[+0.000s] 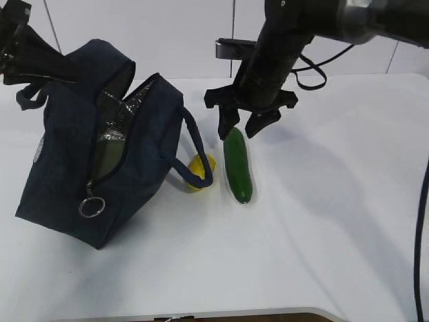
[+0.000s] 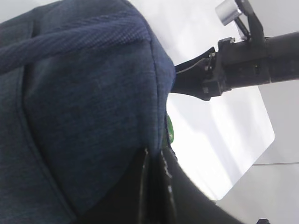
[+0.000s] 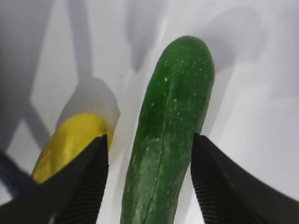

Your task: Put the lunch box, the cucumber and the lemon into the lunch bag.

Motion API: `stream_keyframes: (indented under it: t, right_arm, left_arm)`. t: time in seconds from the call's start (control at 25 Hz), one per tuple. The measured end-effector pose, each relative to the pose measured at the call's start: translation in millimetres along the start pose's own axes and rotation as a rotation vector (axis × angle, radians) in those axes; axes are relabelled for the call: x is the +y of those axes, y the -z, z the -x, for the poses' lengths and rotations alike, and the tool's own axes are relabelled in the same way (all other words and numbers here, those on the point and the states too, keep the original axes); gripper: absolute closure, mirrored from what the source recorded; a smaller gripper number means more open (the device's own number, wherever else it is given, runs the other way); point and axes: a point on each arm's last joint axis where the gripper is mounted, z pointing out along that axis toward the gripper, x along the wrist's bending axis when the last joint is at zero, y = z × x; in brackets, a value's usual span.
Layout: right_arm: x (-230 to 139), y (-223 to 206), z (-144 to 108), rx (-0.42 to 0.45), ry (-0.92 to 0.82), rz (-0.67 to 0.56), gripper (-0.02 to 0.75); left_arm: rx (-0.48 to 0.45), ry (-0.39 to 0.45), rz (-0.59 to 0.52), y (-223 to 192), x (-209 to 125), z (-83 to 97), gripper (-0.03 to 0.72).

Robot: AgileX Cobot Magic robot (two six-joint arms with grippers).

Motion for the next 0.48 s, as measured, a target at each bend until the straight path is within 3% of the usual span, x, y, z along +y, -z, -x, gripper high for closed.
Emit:
stream_keyframes:
  t: [0.48]
  right_arm:
    - [4.9,-29.6,9.6,-0.047,-0.109,0.037,0.271]
  left_arm:
    - [0.000,0.000,0.001,0.0,0.1,0.0,0.700]
